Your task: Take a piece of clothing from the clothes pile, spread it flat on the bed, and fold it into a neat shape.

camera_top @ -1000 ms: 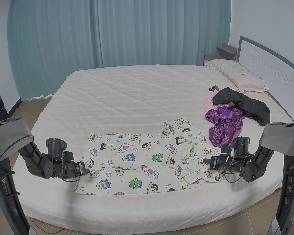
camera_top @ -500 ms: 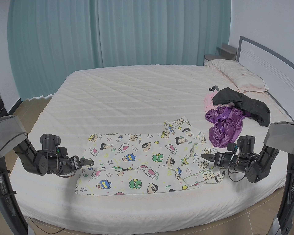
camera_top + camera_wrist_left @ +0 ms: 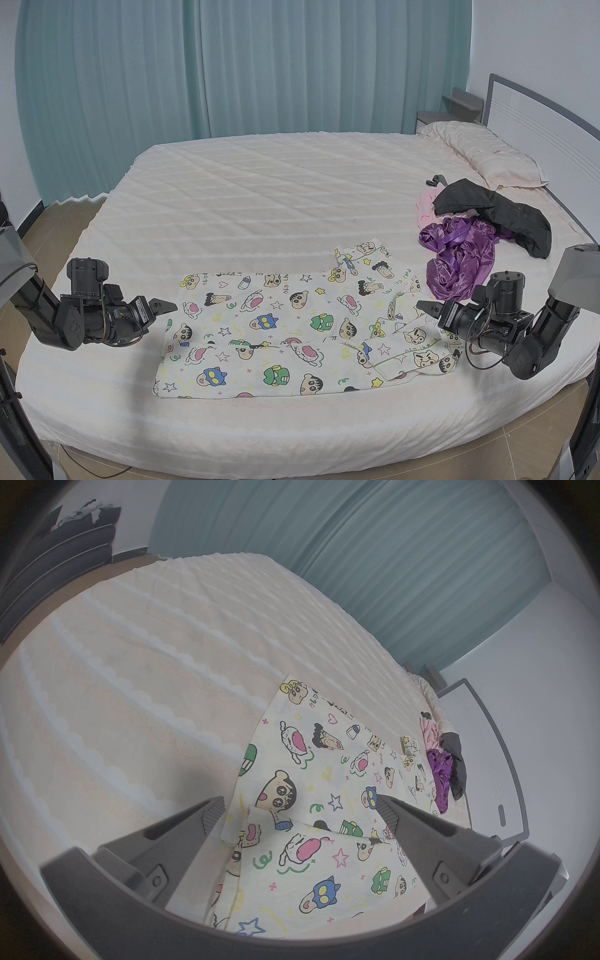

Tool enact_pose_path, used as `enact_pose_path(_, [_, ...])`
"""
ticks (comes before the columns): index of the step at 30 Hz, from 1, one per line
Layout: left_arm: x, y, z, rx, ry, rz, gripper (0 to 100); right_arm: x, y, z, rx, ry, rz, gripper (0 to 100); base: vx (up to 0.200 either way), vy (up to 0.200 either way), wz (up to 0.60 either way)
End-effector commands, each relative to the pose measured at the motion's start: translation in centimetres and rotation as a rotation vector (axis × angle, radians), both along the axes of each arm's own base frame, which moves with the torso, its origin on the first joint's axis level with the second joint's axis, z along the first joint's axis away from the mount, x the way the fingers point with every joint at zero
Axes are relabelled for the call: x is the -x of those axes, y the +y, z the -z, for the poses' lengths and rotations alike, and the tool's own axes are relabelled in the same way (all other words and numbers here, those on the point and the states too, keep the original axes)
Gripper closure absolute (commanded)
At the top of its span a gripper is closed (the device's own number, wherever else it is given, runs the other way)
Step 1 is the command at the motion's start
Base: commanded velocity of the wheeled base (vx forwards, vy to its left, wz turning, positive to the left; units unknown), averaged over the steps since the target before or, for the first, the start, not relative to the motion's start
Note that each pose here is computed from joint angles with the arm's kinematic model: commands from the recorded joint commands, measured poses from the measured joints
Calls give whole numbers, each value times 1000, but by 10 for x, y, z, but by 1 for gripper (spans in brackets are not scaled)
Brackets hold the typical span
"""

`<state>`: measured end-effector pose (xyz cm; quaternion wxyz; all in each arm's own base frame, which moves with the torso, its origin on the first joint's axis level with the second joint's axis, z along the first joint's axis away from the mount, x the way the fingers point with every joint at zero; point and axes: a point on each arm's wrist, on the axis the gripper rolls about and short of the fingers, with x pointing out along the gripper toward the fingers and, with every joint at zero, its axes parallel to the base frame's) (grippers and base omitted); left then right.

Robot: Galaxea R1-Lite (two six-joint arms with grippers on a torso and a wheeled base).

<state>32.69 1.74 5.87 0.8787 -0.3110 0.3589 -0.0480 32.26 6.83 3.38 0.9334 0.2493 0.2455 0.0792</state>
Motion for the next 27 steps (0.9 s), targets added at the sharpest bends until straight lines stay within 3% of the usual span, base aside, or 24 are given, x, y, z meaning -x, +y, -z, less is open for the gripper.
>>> enact_pose_path(1, [0,0,-4,0,-12,-1,0,1,-3,-4,-1,-9,12,0,0,0,0])
enact_pose_path(7, [-1,1,-3,11,-9,-11,0,4,-2,-8,-2,-15,8,0,0,0,0])
enact_pose_path(10, [-5,1,-7,44,-12,-37,0,4,-2,-7,-1,-12,8,0,200,-200,0])
enact_pose_path(20, [-6,1,-8,49,-16,-40,0,6,-2,-9,-2,-14,8,0,200,0,0])
enact_pose_path(27, [-6,1,-7,51,-14,-42,0,6,-2,-8,-1,-11,6,0,0,0,0])
